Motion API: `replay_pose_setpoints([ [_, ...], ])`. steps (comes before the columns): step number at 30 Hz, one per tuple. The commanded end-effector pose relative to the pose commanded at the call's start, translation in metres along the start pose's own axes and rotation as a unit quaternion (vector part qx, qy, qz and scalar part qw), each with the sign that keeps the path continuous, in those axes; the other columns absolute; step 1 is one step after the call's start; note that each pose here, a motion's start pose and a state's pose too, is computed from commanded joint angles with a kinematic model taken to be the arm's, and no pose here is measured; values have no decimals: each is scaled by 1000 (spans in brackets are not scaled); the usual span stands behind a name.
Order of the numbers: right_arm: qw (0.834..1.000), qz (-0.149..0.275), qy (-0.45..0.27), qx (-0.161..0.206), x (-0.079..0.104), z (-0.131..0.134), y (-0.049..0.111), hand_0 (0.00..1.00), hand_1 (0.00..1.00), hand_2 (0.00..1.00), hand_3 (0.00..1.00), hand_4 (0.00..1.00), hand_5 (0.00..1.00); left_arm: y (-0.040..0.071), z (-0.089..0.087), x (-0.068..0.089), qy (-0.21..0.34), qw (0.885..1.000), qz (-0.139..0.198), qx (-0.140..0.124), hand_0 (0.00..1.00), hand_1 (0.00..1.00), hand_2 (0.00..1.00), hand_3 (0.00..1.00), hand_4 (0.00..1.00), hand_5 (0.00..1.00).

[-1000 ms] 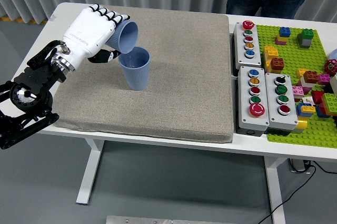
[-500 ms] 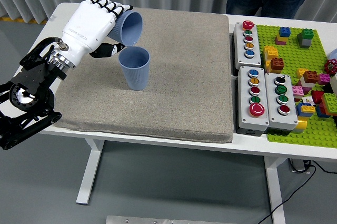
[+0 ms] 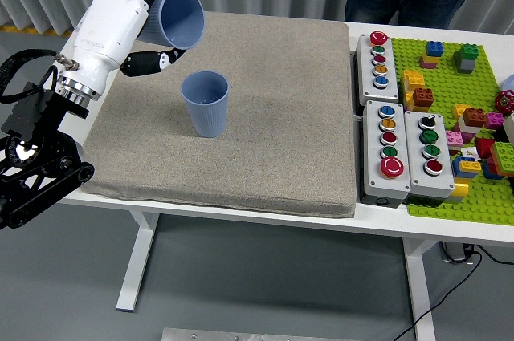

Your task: Pick cup pour cup place

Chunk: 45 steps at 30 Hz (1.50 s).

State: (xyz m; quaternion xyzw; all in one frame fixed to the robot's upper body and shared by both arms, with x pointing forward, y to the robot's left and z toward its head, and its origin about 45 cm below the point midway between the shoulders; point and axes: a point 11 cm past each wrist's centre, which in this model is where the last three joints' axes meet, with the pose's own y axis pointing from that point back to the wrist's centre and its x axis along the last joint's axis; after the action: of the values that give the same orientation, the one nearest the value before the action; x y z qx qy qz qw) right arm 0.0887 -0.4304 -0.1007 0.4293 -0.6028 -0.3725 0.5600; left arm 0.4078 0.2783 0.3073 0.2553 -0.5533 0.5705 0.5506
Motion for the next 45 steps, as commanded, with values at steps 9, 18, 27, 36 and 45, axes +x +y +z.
replay_pose_setpoints([
  [9,1000,0,-2,1,-1,-1,0,695,698,628,616,206,354,9,-23,-18,147,985,18,88,675,627,635,586,496,2],
  [18,1000,0,-4,5,-1,-5,0,695,698,628,616,205,351,31,-47,-47,279,943,25,180,672,627,631,586,497,2],
  [27,1000,0,-4,7,0,-7,1,695,698,628,615,196,343,53,-55,-77,312,923,24,226,670,626,633,588,526,2],
  [36,1000,-1,-4,9,-1,-9,1,695,698,629,615,199,329,92,-52,-122,406,868,36,284,671,626,634,590,534,2],
  [45,1000,-1,-3,9,-1,-10,1,695,699,628,614,197,324,92,-49,-121,422,861,46,280,673,632,637,590,535,2],
])
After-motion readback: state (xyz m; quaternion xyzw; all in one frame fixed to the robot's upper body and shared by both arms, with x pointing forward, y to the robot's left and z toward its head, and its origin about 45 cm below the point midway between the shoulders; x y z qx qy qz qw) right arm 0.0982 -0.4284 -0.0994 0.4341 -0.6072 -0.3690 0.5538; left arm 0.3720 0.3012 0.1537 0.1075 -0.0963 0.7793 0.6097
